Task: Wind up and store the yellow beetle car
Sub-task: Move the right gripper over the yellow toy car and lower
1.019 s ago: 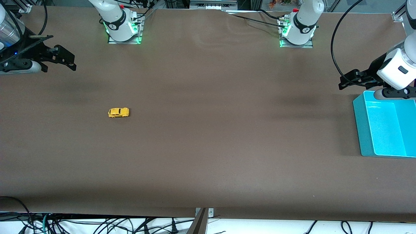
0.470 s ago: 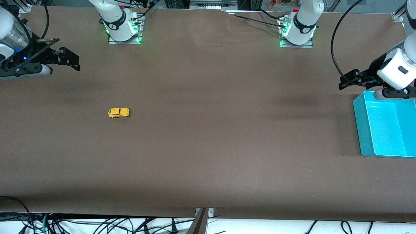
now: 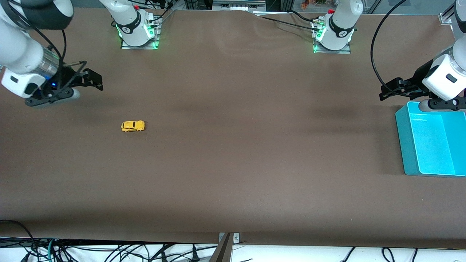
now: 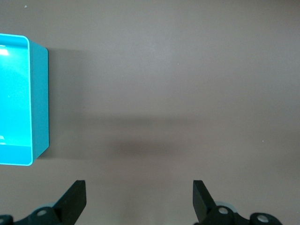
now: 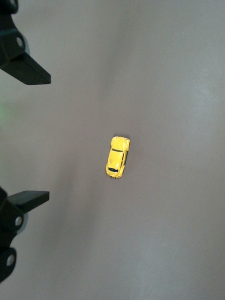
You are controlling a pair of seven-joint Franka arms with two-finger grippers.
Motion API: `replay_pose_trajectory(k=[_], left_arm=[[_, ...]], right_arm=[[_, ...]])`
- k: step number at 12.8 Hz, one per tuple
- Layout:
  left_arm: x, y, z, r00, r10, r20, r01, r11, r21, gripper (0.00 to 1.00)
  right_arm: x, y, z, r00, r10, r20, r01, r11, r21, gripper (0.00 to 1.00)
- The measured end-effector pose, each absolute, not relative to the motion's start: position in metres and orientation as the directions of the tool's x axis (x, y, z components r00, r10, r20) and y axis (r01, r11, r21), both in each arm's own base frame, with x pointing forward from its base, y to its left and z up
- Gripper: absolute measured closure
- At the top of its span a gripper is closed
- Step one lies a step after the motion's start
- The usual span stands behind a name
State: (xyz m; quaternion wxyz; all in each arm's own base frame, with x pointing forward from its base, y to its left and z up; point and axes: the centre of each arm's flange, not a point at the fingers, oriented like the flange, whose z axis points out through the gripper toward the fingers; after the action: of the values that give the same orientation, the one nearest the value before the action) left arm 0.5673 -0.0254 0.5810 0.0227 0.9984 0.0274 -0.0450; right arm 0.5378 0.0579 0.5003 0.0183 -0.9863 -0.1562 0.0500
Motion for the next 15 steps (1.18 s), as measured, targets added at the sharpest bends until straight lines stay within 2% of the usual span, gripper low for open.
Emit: replay_pose_trajectory(k=[6, 10, 15], left_arm=[[0.567, -0.025, 0.581, 0.994, 0.053, -0.091, 0.057, -0.997, 0.043, 0.0], [0.567, -0.025, 0.581, 0.994, 0.053, -0.091, 0.057, -0.997, 0.043, 0.0], [0.567, -0.025, 0.581, 0.994, 0.053, -0.091, 0.057, -0.997, 0.043, 0.0]], right_arm=[[0.536, 0.064, 0.41, 0.808, 0.586, -0.062, 0.581, -0.809, -0.085, 0.0], [0.536, 0.062, 0.367, 0.678, 0.734, -0.04, 0.73, -0.678, -0.089, 0.0], [0.544, 0.062, 0.288, 0.394, 0.919, 0.013, 0.917, -0.392, -0.07, 0.0]])
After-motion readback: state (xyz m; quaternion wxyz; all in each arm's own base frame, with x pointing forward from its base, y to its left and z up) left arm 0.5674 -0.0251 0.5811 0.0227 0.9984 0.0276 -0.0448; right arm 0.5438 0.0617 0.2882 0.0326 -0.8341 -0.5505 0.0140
